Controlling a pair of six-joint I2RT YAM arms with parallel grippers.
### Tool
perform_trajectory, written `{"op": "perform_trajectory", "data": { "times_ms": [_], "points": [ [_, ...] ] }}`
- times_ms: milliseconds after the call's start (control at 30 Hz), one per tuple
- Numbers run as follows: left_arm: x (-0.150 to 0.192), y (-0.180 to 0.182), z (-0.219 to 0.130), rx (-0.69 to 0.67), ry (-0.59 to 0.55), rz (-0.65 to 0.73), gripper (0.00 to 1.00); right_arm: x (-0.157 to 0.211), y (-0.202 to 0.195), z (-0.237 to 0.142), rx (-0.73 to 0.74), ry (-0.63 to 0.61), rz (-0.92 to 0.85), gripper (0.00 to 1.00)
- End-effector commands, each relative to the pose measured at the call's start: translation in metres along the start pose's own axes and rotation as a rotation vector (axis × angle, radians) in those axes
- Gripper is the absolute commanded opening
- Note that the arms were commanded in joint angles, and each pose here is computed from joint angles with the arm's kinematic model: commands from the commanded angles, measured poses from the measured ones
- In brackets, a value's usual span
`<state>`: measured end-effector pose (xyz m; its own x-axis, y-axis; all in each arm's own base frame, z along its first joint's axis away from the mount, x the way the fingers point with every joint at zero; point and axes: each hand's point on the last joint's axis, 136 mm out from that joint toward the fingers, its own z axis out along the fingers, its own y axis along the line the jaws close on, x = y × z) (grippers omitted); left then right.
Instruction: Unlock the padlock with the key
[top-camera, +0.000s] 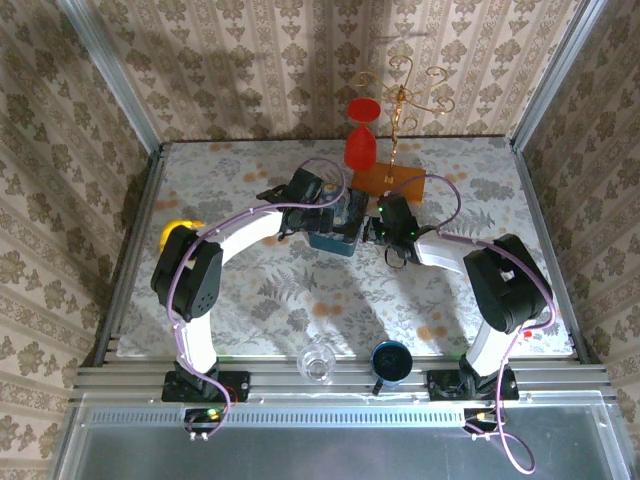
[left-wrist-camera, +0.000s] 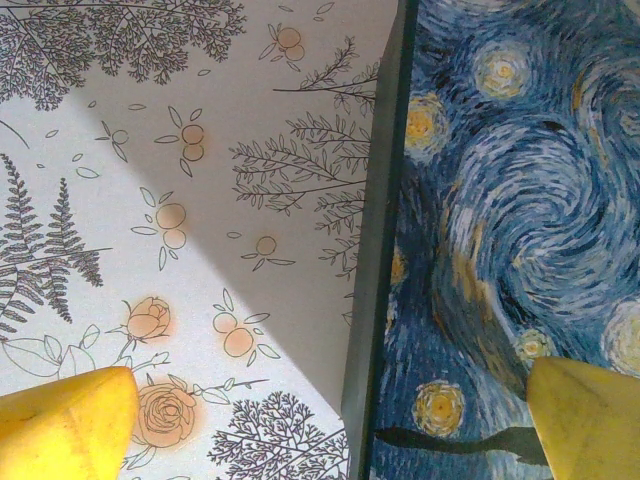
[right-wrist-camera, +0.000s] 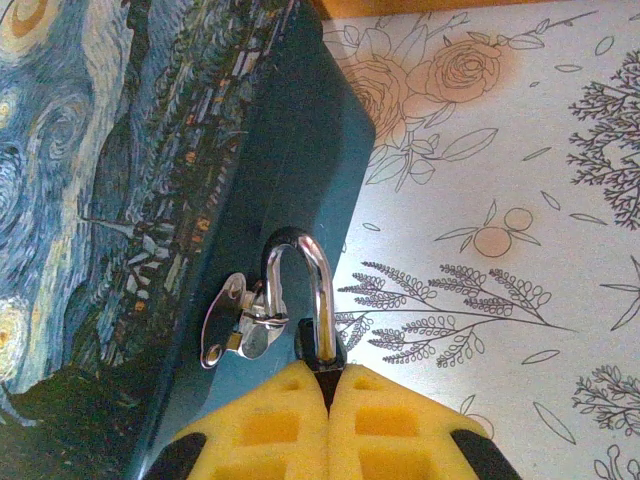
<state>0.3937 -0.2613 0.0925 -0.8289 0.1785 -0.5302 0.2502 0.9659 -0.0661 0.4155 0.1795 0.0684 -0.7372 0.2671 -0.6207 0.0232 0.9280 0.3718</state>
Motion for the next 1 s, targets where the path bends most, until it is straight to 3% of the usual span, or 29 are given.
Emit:
{"op": "perform_trajectory", "data": {
  "times_ms": [0, 200, 500, 967],
  "points": [
    [0.066, 0.035, 0.017, -0.125, 0.24, 0.077, 1.0, -0.033, -0.011, -0.002, 0.077, -0.109, 0.004, 0.0],
    [0.066, 0.039, 0.016, -0.132, 0.24, 0.072, 1.0, -0.032, -0.024, -0.003, 0.123, -0.109, 0.013, 0.0],
    [0.069, 0.037, 0.02, -0.125, 0.249, 0.065, 1.0, -0.037, -0.032, 0.002, 0.106, -0.15, 0.199, 0.0],
    [0.072, 0.036, 0.022, -0.12, 0.254, 0.065, 1.0, -0.048, -0.019, 0.011, -0.017, -0.243, 0.378, 0.0]
  ]
}}
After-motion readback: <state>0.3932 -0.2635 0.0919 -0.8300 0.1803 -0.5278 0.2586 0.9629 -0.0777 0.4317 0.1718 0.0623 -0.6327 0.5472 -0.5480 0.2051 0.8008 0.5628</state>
